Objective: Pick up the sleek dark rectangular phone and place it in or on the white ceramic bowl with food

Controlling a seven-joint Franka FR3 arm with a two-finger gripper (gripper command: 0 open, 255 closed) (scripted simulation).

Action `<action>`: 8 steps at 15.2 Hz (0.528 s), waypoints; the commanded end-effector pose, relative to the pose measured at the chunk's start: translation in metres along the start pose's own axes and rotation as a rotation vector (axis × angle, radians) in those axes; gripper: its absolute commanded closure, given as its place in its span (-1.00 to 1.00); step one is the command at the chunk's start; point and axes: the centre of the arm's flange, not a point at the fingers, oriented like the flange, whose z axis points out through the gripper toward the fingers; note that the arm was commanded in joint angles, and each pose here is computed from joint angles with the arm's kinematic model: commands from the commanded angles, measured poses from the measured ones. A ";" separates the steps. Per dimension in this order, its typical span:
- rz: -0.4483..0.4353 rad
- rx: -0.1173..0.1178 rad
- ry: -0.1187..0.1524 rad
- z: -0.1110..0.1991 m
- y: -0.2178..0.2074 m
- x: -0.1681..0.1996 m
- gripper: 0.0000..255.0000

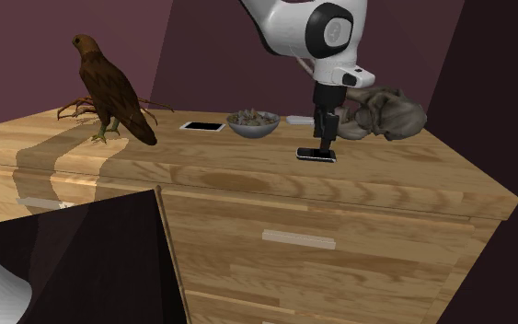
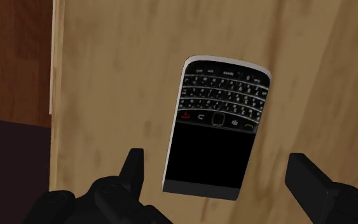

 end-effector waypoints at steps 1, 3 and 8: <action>0.001 0.000 0.001 0.010 -0.001 0.002 -1.00; 0.001 0.000 0.001 0.020 -0.001 0.002 -1.00; 0.001 0.000 0.001 0.034 -0.001 0.002 -1.00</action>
